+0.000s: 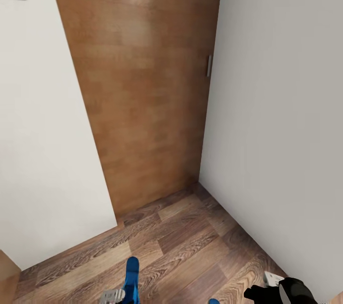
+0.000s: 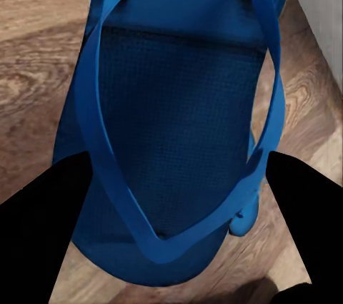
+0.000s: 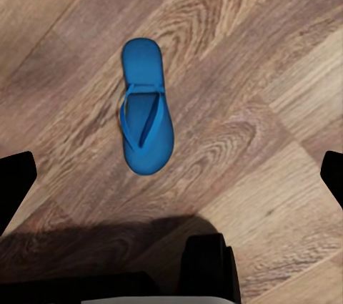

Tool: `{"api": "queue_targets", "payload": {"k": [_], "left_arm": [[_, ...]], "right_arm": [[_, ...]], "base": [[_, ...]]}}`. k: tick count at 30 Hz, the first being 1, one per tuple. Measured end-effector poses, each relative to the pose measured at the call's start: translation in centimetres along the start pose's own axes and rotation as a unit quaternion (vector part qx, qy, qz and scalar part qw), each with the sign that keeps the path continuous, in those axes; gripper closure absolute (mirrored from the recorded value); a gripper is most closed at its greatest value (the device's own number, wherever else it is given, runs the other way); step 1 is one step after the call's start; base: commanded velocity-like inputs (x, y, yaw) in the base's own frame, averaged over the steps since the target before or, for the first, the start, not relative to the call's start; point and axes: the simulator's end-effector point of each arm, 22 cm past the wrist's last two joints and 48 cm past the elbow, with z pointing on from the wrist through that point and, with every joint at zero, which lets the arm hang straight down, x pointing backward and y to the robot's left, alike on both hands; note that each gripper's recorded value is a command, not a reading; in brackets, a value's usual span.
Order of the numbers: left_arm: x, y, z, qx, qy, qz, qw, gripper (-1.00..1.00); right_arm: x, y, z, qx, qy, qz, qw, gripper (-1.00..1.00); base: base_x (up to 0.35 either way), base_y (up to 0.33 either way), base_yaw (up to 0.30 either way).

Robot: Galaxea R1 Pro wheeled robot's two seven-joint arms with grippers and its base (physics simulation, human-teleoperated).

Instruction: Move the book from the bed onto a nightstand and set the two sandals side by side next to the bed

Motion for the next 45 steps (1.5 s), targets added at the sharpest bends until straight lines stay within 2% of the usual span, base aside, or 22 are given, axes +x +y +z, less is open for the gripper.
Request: {"api": "queue_targets", "payload": {"k": [4,11,13,17,20,32,45], "left_arm": [[-2.9,-2.4,0.7,0.055,-0.025,0.015,0.9981,1.0],[-6.3,-4.7,1.2,0.104,-0.015,0.011,0.9944,1.0],[-6.7,-5.1,0.9,0.125,-0.015,0.006,0.992,1.0],[-7.5,-6.1,-0.5,0.189,-0.025,-0.009,0.9815,1.0],[-7.4,-5.9,-0.8,0.206,-0.027,-0.01,0.9781,1.0],[-4.8,-4.0,0.4,0.208,-0.021,-0.022,0.9776,1.0],[-2.6,-2.5,2.0,0.205,-0.02,-0.023,0.9782,1.0]], "right_arm": [[0.3,-0.2,0.8,0.0,0.0,0.0,1.0,-1.0],[0.9,-0.5,2.1,0.001,0.0,0.0,1.0,-1.0],[1.0,-0.6,2.5,0.001,0.0,0.0,1.0,-1.0],[1.4,-0.8,3.3,0.001,0.0,0.0,1.0,-1.0],[1.6,-0.9,3.9,0.001,0.0,0.0,1.0,-1.0],[2.7,-1.5,6.3,0.0,-0.001,0.0,1.0,-1.0],[3.9,-2.2,9.0,0.001,-0.001,0.0,1.0,-1.0]], "base": [[0.0,0.0,0.0],[0.0,0.0,0.0],[0.0,0.0,0.0],[0.0,0.0,0.0],[0.0,0.0,0.0],[0.0,0.0,0.0],[0.0,0.0,0.0]]}}
